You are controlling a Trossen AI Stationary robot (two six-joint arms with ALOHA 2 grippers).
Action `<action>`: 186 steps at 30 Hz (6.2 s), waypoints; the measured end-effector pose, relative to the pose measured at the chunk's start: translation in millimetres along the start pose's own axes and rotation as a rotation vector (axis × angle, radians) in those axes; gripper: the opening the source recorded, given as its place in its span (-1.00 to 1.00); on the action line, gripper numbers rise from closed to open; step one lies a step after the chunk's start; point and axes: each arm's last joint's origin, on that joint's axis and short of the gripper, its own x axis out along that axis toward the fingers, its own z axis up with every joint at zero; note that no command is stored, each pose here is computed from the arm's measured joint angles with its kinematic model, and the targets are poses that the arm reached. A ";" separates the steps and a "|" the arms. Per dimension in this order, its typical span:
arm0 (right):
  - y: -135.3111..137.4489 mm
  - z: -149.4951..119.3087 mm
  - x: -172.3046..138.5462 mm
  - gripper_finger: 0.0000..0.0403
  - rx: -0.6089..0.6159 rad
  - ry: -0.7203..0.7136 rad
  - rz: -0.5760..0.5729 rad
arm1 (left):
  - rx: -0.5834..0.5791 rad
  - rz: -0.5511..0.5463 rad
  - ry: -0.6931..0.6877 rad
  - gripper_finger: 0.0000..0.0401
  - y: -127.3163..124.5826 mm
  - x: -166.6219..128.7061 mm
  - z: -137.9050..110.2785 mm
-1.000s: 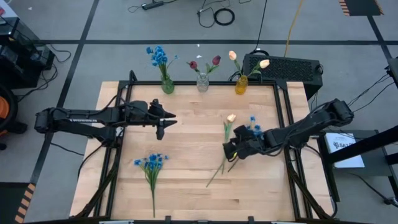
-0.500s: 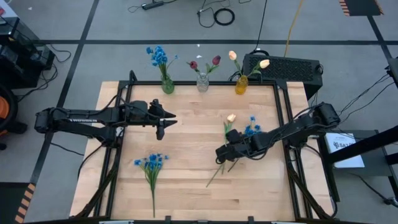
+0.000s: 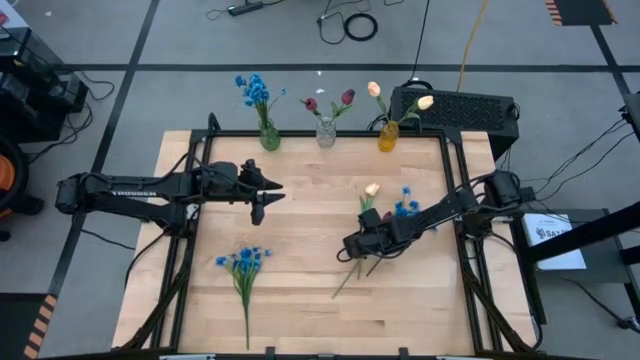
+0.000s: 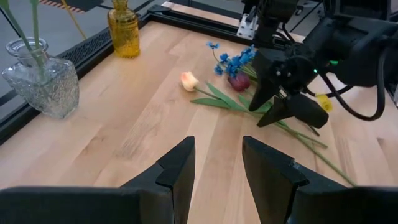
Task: Sort flowers into vase by color
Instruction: Put the yellow tulip into the orange vase
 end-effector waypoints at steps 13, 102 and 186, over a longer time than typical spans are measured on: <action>1.1 11.9 4.3 -0.45 -0.081 -0.002 -0.044 | 0.033 0.000 0.000 -0.30 0.0 0.0 0.0; -122.9 190.8 -93.2 -1.00 -0.174 -1.570 -0.219 | 0.120 0.042 -0.122 -0.30 0.2 -0.7 11.4; -149.7 237.4 -12.9 -0.97 -0.091 -1.359 -0.426 | 0.126 0.042 -0.113 -0.30 0.3 -0.6 10.5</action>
